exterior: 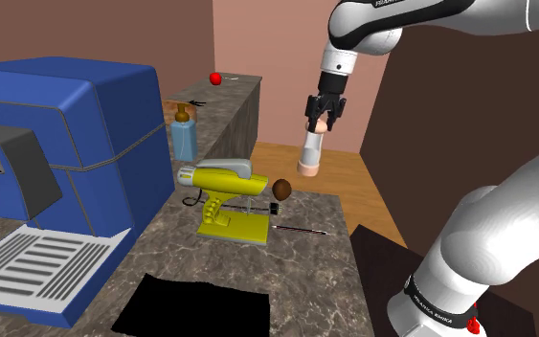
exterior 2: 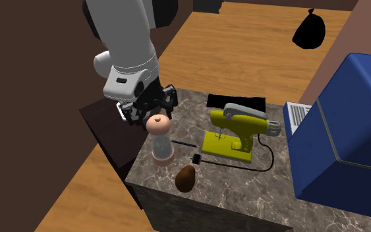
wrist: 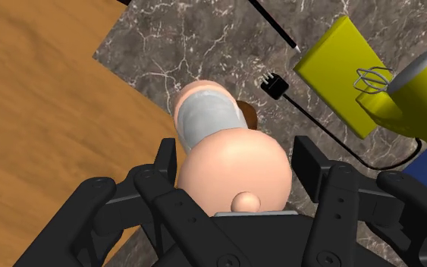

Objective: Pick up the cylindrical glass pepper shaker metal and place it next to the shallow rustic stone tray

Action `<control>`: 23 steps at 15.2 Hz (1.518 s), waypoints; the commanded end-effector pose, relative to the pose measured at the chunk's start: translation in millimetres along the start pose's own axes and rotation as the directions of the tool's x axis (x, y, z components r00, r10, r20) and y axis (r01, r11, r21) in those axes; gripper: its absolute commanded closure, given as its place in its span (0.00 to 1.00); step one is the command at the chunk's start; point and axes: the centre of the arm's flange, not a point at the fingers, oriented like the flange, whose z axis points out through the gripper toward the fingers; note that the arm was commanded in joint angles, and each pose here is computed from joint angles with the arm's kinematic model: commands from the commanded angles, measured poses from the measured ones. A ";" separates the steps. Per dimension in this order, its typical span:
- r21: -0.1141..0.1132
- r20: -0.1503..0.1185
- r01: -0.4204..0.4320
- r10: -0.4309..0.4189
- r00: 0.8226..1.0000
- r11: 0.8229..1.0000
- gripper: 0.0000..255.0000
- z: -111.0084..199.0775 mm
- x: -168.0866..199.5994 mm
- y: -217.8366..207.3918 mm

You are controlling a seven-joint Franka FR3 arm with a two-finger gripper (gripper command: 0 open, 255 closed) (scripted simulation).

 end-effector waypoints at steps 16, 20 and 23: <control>0.000 0.000 0.000 0.000 1.000 1.000 1.00 -89.0 -2.0 -10.9; 0.000 0.000 0.000 0.000 1.000 1.000 1.00 -110.0 -2.3 -13.3; 0.000 0.000 0.000 0.000 1.000 1.000 1.00 -125.7 -2.6 -15.2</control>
